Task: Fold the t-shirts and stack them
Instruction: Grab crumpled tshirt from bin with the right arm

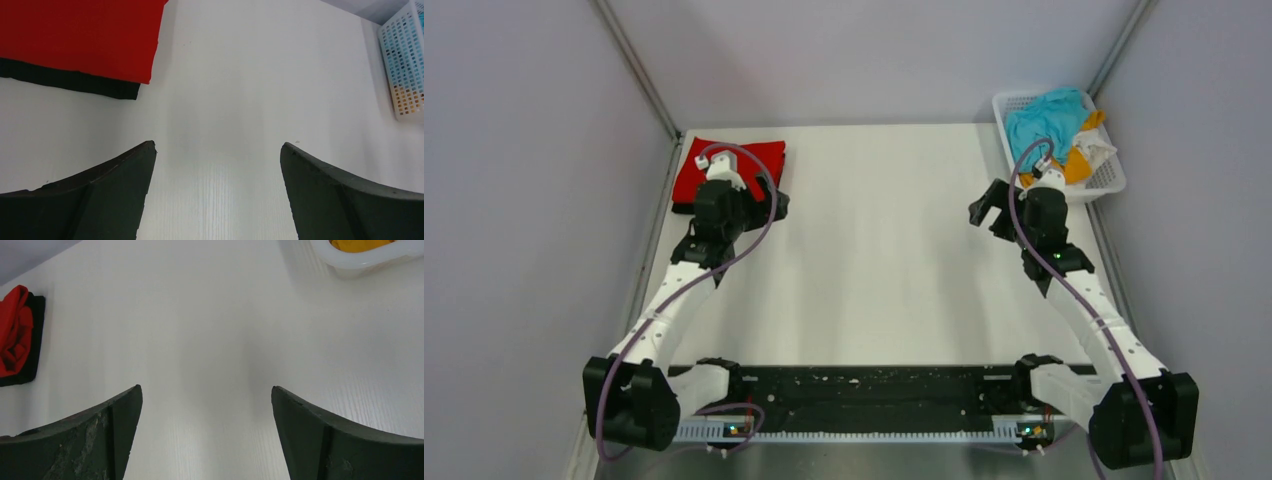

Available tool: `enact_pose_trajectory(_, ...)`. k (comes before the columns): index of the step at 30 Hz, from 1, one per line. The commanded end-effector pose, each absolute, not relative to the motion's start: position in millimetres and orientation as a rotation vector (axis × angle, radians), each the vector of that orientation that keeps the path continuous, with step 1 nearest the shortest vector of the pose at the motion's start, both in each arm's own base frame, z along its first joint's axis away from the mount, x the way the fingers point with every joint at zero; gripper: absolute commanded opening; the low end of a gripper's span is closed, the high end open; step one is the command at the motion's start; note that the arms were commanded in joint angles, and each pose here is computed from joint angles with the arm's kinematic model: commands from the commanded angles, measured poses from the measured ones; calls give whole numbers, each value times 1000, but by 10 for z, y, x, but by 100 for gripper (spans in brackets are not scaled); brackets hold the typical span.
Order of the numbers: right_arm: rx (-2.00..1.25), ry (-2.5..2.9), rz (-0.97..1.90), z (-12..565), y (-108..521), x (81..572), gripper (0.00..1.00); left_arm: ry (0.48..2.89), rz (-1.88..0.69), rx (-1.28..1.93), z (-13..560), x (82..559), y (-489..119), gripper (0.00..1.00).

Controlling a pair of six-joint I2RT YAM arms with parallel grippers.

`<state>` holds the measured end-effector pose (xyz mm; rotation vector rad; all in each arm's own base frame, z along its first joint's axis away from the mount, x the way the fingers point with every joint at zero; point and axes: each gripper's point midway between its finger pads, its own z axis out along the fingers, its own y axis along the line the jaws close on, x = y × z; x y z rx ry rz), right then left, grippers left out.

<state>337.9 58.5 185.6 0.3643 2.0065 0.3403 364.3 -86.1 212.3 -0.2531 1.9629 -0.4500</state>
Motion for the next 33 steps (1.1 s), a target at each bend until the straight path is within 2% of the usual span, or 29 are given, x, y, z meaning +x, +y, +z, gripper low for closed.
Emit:
enact_pose_trajectory(1,324,1909,327,2097,547,3522,99,1898,-469,-266,2267,3710,-872,99)
enact_pose_trajectory(7,413,1798,130,2458,210,3844,99,1889,-451,-290,2273,3731,-833,99)
enact_pose_trajectory(13,548,1858,-6,2603,-283,4400,99,1900,-411,-346,2225,3738,-752,99)
enact_pose_trajectory(22,641,2015,-83,2301,-1011,5319,98,1913,-372,-411,2165,3761,-673,99)
enact_pose_trajectory(28,581,2150,37,1792,-1026,5863,87,1946,-376,-447,2085,3793,-684,99)
enact_pose_trajectory(33,555,2271,105,1577,-903,5871,78,1982,-367,-468,2001,3755,-674,99)
